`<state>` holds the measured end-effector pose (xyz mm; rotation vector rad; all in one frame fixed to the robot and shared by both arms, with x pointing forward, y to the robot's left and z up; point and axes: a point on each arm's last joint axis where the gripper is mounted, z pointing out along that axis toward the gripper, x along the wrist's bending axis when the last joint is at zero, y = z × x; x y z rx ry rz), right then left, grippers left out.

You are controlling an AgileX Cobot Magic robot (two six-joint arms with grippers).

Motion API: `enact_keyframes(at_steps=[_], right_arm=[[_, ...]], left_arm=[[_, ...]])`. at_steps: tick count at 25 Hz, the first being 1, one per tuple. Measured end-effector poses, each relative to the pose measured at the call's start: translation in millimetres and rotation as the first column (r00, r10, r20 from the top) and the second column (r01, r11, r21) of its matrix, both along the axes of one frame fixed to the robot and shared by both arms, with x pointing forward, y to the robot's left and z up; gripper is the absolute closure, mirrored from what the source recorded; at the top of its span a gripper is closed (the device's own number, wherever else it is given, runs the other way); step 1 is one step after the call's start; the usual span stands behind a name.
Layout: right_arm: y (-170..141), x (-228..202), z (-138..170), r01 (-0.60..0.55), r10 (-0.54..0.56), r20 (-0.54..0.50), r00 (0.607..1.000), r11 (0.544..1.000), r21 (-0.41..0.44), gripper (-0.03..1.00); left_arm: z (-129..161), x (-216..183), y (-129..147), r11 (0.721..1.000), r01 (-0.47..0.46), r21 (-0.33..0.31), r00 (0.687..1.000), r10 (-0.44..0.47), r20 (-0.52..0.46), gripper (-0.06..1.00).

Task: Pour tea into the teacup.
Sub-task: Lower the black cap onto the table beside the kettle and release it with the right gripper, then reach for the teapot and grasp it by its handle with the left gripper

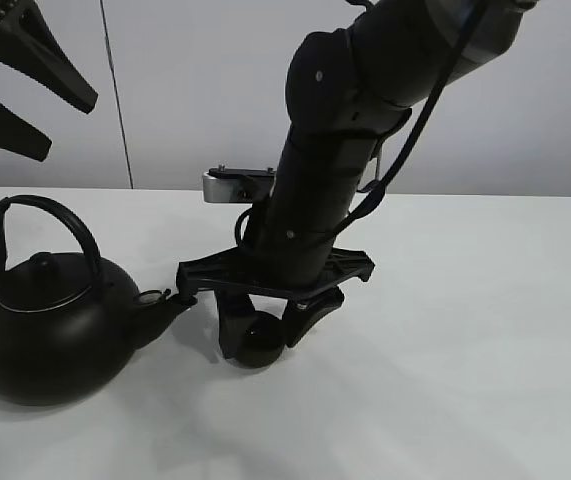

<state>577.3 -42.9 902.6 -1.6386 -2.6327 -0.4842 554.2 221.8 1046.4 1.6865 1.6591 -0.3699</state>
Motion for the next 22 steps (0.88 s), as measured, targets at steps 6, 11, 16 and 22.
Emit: enact_keyframes(at_steps=[6, 11, 16, 22], right_arm=[[1, -1, 0, 0.002, -0.001, -0.009, 1.0, 1.0, 0.016, 0.42], [1, -1, 6, -0.001, 0.001, -0.005, 1.0, 1.0, 0.021, 0.41], [-12, 4, 43, 0.002, -0.003, 0.102, 0.995, 1.0, 0.012, 0.41], [-73, 29, 69, 0.152, -0.138, 0.167, 0.976, 0.985, -0.076, 0.41]], left_arm=[[0, 0, 0, 1.0, 0.0, 0.0, 1.0, 0.0, 0.0, 0.53], [0, 0, 0, 1.0, 0.0, 0.0, 1.0, 0.0, 0.0, 0.53], [0, 0, 0, 1.0, 0.0, 0.001, 1.0, 0.0, 0.0, 0.53], [0, 0, 0, 1.0, 0.0, 0.001, 1.0, 0.0, 0.0, 0.53]])
